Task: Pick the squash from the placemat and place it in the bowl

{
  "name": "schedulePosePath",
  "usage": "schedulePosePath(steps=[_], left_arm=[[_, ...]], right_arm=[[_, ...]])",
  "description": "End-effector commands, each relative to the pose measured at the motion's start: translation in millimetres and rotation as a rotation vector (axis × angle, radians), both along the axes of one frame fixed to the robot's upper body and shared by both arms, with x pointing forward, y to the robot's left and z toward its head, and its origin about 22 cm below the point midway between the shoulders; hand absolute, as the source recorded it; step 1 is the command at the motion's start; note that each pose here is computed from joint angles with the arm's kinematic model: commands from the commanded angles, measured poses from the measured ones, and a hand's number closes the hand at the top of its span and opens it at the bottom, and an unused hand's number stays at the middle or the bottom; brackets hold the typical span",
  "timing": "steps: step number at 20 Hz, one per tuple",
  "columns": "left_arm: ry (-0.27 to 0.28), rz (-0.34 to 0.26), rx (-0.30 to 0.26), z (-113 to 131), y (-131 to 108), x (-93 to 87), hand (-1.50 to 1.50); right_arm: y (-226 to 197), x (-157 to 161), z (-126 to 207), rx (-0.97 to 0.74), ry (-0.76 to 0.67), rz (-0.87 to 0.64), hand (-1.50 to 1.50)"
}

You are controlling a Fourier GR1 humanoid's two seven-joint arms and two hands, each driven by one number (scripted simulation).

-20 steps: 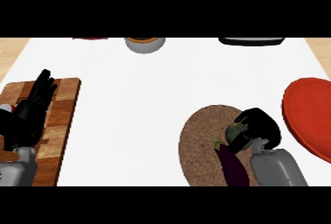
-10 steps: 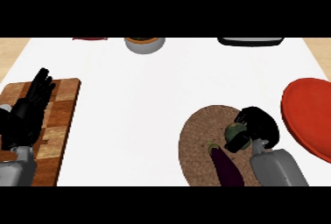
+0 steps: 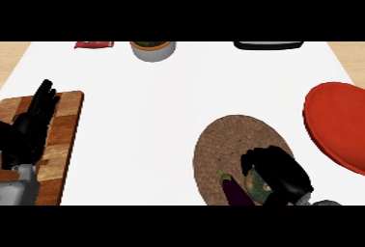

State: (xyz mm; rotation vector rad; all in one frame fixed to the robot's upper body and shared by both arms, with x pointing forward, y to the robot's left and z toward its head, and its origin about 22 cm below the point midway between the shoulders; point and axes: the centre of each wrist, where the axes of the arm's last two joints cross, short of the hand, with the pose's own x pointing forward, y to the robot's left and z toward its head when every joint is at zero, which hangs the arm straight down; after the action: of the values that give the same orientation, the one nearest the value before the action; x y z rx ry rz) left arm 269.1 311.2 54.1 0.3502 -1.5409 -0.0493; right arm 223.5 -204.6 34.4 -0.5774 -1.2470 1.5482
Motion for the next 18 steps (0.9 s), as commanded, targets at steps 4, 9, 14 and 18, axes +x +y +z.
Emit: schedulePosePath(steps=[4,9,14,18], left_arm=[[0.012,0.062,-0.013,-6,14,-10.7,0.0],[-0.009,0.075,0.014,-12,19,-13.9,0.0],[-0.027,0.03,0.006,-2,15,-15.1,0.0],[-0.029,-0.006,0.001,8,12,-6.0,0.0]], right_arm=[[-62,-39,81,0.087,-0.322,0.238,1.5],[-96,-47,129,0.314,-0.54,0.08,1.5],[-150,-66,165,0.388,-0.542,-0.006,1.5],[-188,-64,180,0.426,-0.5,-0.109,1.5]])
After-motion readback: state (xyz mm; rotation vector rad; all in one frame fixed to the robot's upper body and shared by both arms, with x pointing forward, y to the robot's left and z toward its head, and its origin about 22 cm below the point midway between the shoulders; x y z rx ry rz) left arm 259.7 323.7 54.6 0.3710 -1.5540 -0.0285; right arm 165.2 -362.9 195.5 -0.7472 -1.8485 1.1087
